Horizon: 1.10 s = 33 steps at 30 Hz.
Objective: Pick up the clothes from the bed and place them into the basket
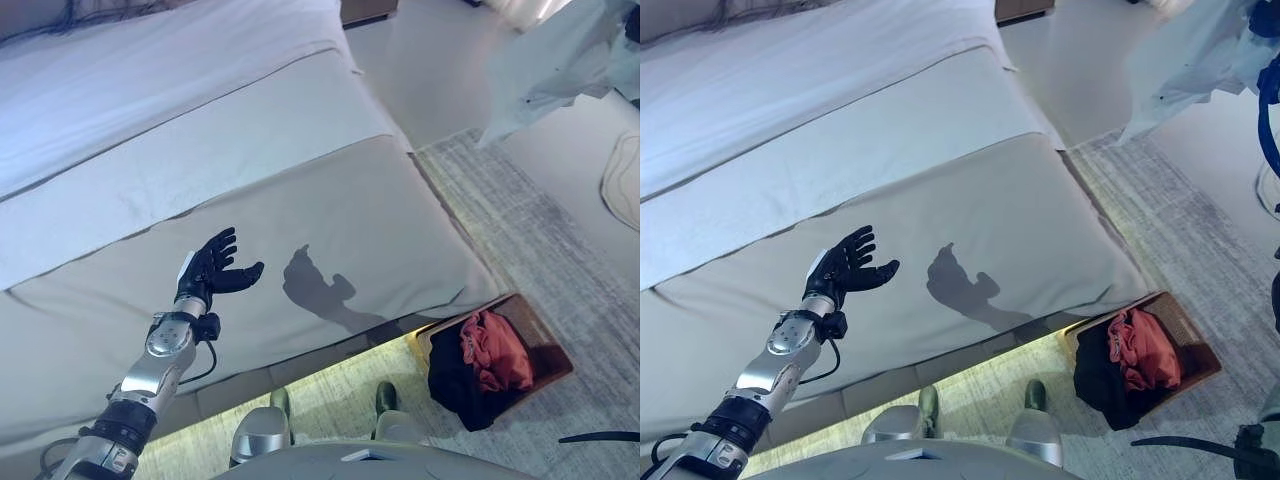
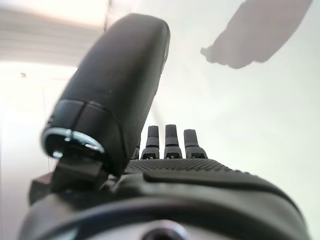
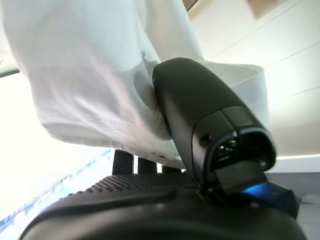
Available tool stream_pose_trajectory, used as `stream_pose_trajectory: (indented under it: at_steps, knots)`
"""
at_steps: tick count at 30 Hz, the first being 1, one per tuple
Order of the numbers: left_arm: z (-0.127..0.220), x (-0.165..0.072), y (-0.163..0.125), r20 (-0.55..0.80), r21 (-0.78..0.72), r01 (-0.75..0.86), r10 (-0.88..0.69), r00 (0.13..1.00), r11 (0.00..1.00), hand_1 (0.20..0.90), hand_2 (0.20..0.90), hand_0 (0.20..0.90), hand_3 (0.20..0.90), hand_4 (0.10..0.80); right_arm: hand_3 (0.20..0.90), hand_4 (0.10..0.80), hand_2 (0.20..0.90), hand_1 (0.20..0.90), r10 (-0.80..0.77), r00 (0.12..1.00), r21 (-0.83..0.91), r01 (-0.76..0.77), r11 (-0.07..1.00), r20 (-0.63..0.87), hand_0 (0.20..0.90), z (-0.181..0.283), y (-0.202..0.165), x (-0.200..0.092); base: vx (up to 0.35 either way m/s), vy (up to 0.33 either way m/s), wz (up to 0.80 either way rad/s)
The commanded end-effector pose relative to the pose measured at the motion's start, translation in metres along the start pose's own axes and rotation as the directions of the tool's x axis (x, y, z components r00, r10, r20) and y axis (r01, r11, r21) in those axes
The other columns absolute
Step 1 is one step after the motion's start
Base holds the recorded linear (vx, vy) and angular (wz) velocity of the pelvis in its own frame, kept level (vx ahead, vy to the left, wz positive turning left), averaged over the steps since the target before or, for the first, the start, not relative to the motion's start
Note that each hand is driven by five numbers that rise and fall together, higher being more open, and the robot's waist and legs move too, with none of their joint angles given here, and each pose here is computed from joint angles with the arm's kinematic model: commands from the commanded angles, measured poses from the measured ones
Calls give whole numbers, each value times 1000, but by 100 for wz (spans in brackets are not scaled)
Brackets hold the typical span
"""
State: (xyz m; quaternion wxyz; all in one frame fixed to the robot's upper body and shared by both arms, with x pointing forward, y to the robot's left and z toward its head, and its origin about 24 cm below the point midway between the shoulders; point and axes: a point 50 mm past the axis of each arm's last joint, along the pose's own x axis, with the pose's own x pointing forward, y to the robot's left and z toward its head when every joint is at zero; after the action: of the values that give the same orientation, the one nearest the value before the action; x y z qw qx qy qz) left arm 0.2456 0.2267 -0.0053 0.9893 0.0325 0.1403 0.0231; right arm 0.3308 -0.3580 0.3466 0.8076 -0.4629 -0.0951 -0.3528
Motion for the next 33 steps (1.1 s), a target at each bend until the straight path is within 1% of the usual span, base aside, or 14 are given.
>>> stream_pose_trajectory:
  at_steps: [1, 5, 9, 11, 12, 18, 23, 27, 33]
  knots:
    - [13, -2, 3, 120, 46, 19, -25, 993, 999, 900, 900, 900, 900, 800, 200, 100, 300, 300, -163, 976, 25, 160, 987, 148, 300, 22, -38, 0, -25, 9, -24]
    - [12, 2, -4, 117, 66, 40, -48, 992, 997, 900, 900, 900, 900, 800, 200, 100, 300, 300, -62, 996, 39, 59, 997, 70, 300, 2, -24, -2, -46, 10, -20]
    - [11, 8, -8, 109, 63, 52, -59, 992, 997, 900, 900, 900, 900, 800, 200, 100, 300, 300, 60, 998, 64, -59, 996, -14, 300, -23, 1, -8, -26, -5, -25]
    - [10, 8, -10, 111, 65, 57, -64, 992, 996, 900, 900, 900, 900, 800, 200, 100, 300, 300, 107, 993, 87, -102, 991, -48, 300, -34, 11, -12, 6, -35, -17]
    - [9, 8, -10, 109, 60, 58, -64, 992, 997, 900, 900, 900, 900, 800, 200, 100, 300, 300, 149, 985, 103, -141, 985, -83, 300, -47, 24, -18, 4, -57, -24]
    - [8, 11, -16, 104, 59, 71, -77, 992, 996, 900, 900, 900, 900, 800, 200, 100, 300, 300, 257, 944, 119, -237, 964, -207, 300, -87, 62, -40, -31, -71, -24]
    - [11, 12, -22, 108, 55, 82, -88, 990, 995, 900, 900, 900, 900, 800, 200, 100, 300, 300, 308, 904, 131, -281, 951, -296, 300, -114, 78, -55, -41, -52, -10]
    - [18, 16, -30, 127, 59, 94, -101, 987, 994, 900, 900, 900, 900, 800, 200, 100, 300, 300, 331, 878, 135, -302, 944, -345, 300, -126, 91, -65, -76, -40, -6]
    - [28, 19, -38, 157, 48, 101, -108, 982, 994, 900, 900, 900, 900, 800, 200, 100, 300, 300, 339, 853, 131, -313, 941, -398, 300, -139, 101, -76, -54, -4, -2]
